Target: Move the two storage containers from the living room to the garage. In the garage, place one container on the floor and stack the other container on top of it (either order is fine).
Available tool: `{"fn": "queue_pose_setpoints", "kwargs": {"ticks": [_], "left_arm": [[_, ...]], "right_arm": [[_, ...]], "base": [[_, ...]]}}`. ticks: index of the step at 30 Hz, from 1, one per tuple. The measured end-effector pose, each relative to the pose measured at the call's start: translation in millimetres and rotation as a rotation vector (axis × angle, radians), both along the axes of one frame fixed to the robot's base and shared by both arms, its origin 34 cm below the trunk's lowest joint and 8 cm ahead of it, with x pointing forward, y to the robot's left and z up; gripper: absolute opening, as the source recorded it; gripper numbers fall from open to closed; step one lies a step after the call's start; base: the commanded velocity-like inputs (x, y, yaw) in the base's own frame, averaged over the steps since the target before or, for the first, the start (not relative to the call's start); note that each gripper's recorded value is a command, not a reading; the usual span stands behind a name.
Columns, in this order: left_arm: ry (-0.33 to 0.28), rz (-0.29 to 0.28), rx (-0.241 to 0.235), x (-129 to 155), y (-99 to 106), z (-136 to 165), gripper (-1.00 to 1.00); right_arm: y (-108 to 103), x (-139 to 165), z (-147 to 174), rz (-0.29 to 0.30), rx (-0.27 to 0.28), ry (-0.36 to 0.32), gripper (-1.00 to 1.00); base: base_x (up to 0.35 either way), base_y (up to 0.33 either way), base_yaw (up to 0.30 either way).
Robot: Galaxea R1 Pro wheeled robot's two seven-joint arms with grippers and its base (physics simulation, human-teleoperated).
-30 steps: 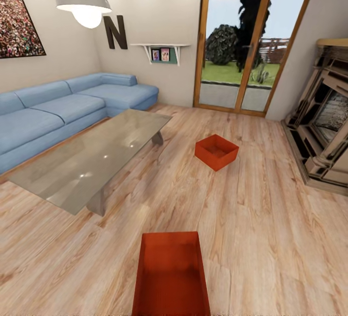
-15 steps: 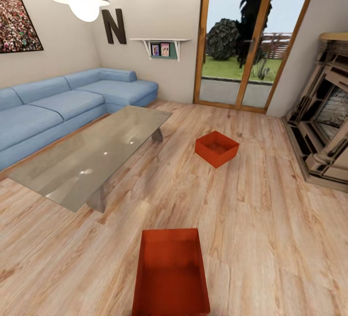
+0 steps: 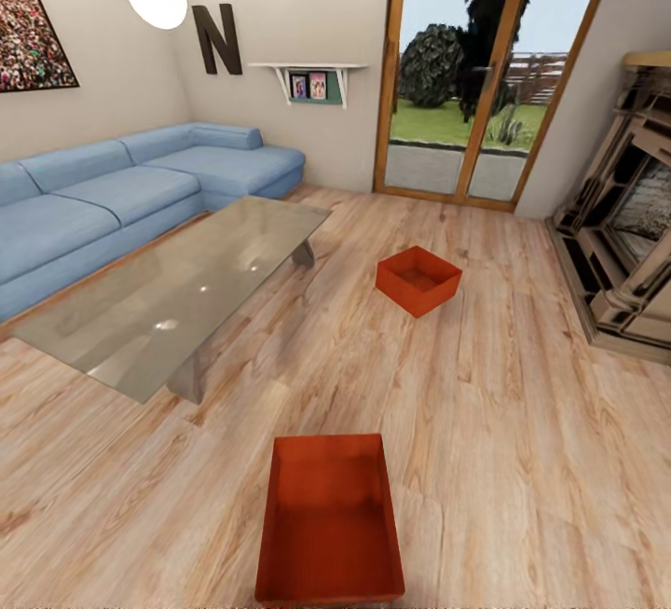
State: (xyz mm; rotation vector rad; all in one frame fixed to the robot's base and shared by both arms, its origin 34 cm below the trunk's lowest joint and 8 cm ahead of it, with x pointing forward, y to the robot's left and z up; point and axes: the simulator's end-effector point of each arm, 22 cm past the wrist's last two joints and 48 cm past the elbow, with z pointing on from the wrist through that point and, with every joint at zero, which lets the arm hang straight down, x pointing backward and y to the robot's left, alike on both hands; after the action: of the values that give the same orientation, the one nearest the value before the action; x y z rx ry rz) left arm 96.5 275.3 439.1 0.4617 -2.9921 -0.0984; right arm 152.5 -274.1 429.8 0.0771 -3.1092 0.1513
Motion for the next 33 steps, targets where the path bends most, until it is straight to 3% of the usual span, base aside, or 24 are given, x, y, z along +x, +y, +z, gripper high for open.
{"fn": "queue_pose_setpoints", "kwargs": {"ticks": [33], "left_arm": [[0.051,0.0,0.0,-20,0,3,1.0]], "right_arm": [[0,-20,0,0.0,0.0,0.052,1.0]], "base": [[0.0,0.0,0.0]]}}
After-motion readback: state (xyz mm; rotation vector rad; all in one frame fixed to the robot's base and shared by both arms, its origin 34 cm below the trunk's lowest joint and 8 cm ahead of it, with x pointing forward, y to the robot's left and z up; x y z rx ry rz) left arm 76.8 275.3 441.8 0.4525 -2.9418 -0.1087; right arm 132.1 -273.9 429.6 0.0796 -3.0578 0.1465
